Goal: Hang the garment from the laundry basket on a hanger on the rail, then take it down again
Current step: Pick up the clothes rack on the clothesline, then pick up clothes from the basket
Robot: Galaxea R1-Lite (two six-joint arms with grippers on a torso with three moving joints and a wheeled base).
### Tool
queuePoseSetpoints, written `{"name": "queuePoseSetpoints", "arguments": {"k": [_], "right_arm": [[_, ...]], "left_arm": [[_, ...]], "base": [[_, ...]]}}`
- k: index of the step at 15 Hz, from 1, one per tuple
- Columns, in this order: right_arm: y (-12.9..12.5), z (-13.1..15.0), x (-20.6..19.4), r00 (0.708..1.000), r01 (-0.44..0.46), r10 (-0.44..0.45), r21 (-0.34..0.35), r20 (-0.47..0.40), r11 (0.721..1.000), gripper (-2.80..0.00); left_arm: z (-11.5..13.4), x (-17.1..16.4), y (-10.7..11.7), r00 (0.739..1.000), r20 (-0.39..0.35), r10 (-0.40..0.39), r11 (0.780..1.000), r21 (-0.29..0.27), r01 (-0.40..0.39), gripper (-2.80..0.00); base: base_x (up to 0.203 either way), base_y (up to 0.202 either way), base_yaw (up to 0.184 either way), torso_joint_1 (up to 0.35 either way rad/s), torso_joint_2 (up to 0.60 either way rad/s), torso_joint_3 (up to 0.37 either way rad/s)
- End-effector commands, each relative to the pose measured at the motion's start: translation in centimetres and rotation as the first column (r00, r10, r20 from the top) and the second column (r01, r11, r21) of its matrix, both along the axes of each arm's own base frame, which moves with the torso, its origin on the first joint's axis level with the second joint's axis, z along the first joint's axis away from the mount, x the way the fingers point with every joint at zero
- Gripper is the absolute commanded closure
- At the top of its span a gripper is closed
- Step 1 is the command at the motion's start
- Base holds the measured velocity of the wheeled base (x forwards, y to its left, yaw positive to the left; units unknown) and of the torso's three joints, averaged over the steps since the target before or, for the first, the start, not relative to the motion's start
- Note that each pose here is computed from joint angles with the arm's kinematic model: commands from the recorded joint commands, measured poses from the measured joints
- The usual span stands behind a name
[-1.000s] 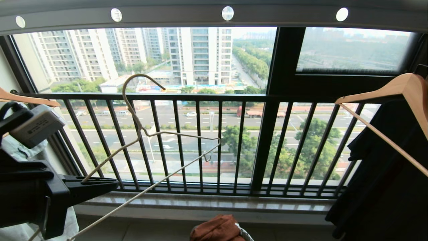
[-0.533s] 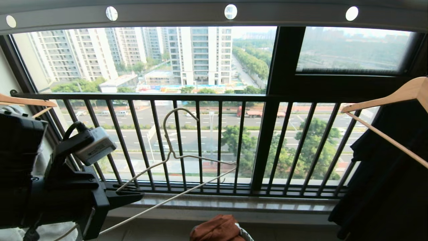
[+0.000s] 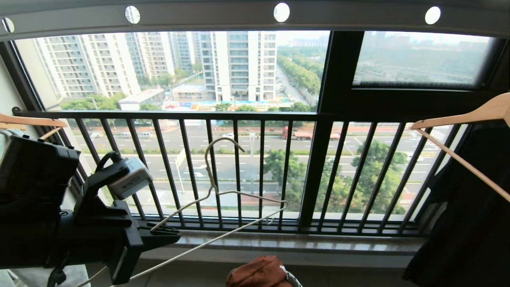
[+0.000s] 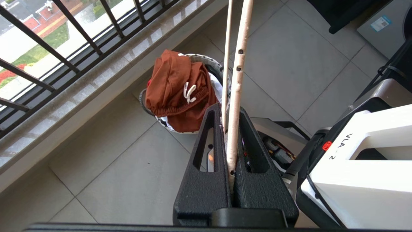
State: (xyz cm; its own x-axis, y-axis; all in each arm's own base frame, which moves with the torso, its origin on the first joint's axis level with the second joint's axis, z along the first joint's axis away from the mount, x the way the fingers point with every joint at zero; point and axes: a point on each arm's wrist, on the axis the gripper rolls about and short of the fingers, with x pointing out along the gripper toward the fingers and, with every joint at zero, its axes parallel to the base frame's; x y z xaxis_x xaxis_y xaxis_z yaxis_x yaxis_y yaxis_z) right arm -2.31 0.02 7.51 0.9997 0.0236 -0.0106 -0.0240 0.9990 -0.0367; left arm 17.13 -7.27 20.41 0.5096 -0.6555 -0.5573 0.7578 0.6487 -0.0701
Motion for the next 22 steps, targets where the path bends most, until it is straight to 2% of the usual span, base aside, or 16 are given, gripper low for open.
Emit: {"name": "queuePoseSetpoints", "arguments": {"k": [1, 7, 19, 22], "right_arm": [[0.00, 0.01, 0.00, 1.000, -0.001, 0.001, 0.000, 0.000, 1.000, 0.00], [0.00, 0.01, 0.00, 1.000, -0.002, 0.002, -0.003, -0.001, 1.000, 0.00], [0.00, 0.01, 0.00, 1.000, -0.001, 0.001, -0.001, 0.000, 1.000, 0.00], [0.00, 0.01, 0.00, 1.000, -0.001, 0.001, -0.001, 0.000, 1.000, 0.00]], "left_arm": [[-0.65, 0.92, -0.37, 1.000, -0.011, -0.015, 1.000, -0.004, 0.014, 0.00], [-0.71, 1.67, -0.89, 0.999, 0.017, -0.032, 0.999, -0.012, 0.032, 0.00], [-0.56, 1.56, -0.85, 0.999, 0.025, -0.033, 0.999, -0.014, 0.033, 0.00], [-0.52, 1.53, -0.83, 0.999, 0.025, -0.032, 0.999, -0.015, 0.032, 0.00]], "base": [[0.000, 0.000, 0.000, 0.000, 0.00, 0.000], [0.000, 0.000, 0.000, 0.000, 0.00, 0.000], [0.000, 0.000, 0.000, 0.000, 0.00, 0.000], [0.000, 0.000, 0.000, -0.124, 0.26, 0.141]]}}
